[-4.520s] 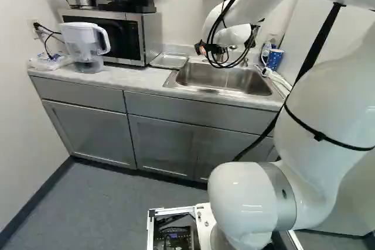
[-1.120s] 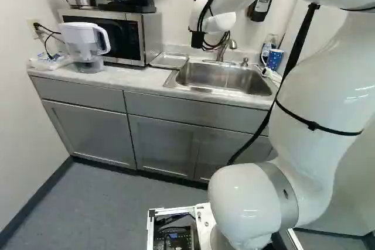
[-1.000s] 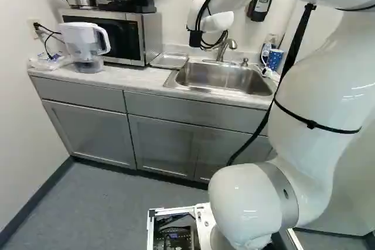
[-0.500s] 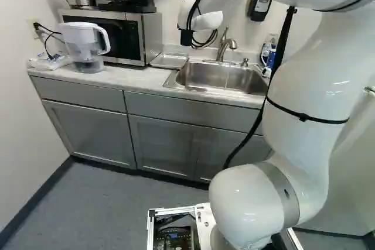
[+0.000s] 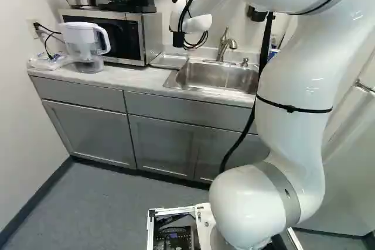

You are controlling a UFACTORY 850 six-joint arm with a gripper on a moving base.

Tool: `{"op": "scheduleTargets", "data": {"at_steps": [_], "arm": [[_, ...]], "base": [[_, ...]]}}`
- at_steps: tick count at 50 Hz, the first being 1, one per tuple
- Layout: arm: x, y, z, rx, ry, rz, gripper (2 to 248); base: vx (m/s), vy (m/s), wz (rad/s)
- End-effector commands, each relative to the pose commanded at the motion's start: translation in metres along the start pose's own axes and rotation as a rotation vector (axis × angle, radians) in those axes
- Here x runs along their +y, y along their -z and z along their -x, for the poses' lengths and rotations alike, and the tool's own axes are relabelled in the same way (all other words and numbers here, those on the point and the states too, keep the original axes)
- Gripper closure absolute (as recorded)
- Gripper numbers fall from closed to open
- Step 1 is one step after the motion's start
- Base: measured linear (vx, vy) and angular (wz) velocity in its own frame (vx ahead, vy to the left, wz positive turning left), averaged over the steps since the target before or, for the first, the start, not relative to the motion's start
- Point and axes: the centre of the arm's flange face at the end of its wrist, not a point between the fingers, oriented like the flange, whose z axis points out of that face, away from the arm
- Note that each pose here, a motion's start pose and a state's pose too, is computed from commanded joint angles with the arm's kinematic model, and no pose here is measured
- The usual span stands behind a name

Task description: Rinse the cup and place it in the tray

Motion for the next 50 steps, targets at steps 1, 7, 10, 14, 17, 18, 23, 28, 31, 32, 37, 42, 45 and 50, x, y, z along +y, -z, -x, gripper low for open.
{"op": "scheduleTargets", "data": {"at_steps": [1,7,10,14,17,18,23,28,31,32,37,42,45,50], "arm": [[0.000,-0.002,0.001,-0.002,0.000,0.000,125],[0.000,-0.005,0.007,-0.013,0.000,0.000,125],[0.000,-0.007,0.010,-0.019,0.000,0.001,125],[0.001,-0.008,0.015,-0.026,0.000,0.001,125],[0.001,-0.009,0.018,-0.033,0.000,0.002,125],[0.001,-0.009,0.019,-0.034,0.000,0.002,125],[0.001,-0.011,0.024,-0.044,0.000,0.002,125],[0.002,-0.013,0.030,-0.054,0.000,0.003,125],[0.002,-0.014,0.033,-0.060,0.000,0.003,125],[0.002,-0.015,0.034,-0.062,0.000,0.003,125],[0.002,-0.016,0.040,-0.072,0.000,0.004,125],[0.003,-0.018,0.045,-0.081,0.000,0.005,125],[0.003,-0.019,0.048,-0.087,0.000,0.005,125],[0.003,-0.021,0.054,-0.097,0.000,0.006,125]], "base": [[0.000,0.000,0.000],[0.000,0.000,0.000],[0.000,0.000,0.000],[0.000,0.000,0.000],[0.000,0.000,0.000],[0.000,0.000,0.000],[0.000,0.000,0.000],[0.000,0.000,0.000],[0.000,0.000,0.000],[0.000,0.000,0.000],[0.000,0.000,0.000],[0.000,0.000,0.000],[0.000,0.000,0.000],[0.000,0.000,0.000]]}}
